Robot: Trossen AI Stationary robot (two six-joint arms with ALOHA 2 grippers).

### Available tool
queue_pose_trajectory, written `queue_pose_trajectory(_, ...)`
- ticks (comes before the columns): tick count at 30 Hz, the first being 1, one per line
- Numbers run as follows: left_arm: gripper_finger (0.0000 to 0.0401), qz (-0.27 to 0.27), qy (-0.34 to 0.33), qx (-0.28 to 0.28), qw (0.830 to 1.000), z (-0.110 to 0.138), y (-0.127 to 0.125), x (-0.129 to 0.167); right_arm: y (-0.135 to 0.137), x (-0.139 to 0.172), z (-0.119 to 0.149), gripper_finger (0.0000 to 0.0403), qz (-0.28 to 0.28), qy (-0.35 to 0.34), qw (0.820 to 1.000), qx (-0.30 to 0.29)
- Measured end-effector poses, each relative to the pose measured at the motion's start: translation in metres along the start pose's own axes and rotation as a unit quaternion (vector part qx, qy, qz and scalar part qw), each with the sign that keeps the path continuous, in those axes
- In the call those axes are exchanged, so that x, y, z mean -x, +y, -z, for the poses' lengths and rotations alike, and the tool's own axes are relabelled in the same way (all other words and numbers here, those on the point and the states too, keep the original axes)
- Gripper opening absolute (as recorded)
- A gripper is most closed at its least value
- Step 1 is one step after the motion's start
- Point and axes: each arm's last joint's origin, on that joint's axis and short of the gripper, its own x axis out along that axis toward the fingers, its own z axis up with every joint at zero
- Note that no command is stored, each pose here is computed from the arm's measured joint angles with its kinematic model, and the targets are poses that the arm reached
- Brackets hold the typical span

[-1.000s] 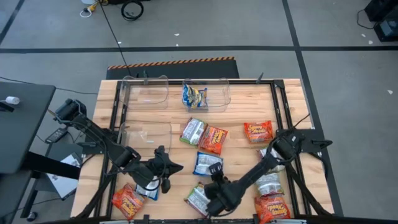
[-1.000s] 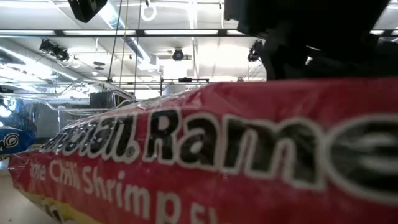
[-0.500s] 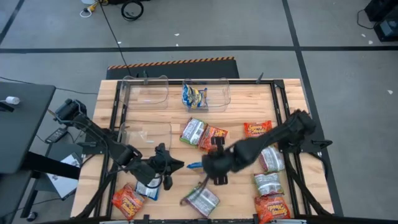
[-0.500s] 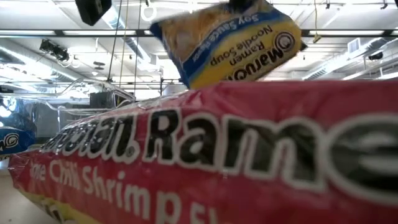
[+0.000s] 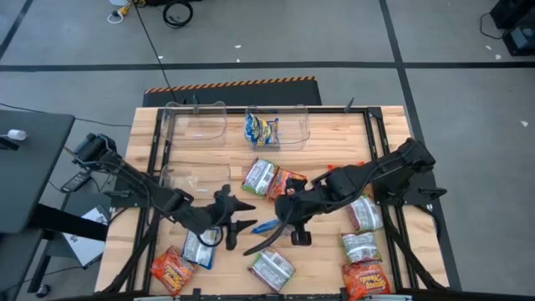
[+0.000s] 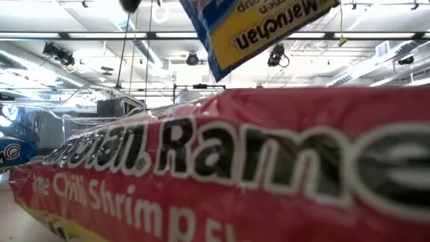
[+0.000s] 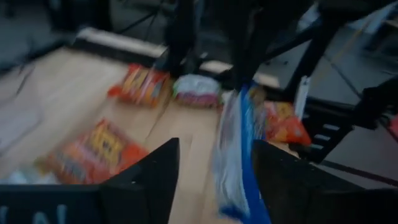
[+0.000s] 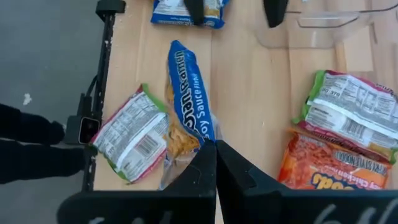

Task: Sort Maruchan noodles
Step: Put the blue noodle pack into the right transparent bin

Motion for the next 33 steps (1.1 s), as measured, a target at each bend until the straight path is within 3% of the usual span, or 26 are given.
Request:
queue_pose_trajectory(8, 0.0253, 0.081, -0.024, -0.092, 0.992, 0.0, 0.001, -0.027, 0.0, -0.005, -0.005, 0.0002, -0.001, -0.021, 1.0, -0.007)
queue_pose_trajectory(13, 0.0254, 0.063, 0.008, -0.144, 0.987, 0.022, 0.0, -0.045, -0.003, -0.005, -0.01, 0.0003, -0.004, -0.036, 0.999, -0.014)
queue_pose_trajectory(17, 0.0251, 0.057, 0.002, -0.175, 0.983, 0.021, -0.006, -0.053, -0.002, -0.005, -0.015, 0.0003, -0.016, -0.06, 0.998, -0.011)
queue_pose_trajectory(21, 0.0219, 0.056, 0.006, -0.193, 0.98, 0.019, -0.009, -0.058, 0.0, -0.002, -0.021, 0.0006, -0.025, -0.094, 0.995, 0.001)
queue_pose_trajectory(27, 0.0131, 0.05, -0.007, -0.204, 0.978, 0.005, -0.013, -0.056, -0.003, 0.013, -0.03, 0.0014, -0.022, -0.116, 0.993, 0.023)
queue_pose_trajectory(33, 0.0067, 0.021, 0.007, -0.255, 0.967, -0.024, -0.018, -0.049, -0.008, 0.069, -0.043, 0.0038, -0.006, -0.161, 0.987, 0.026)
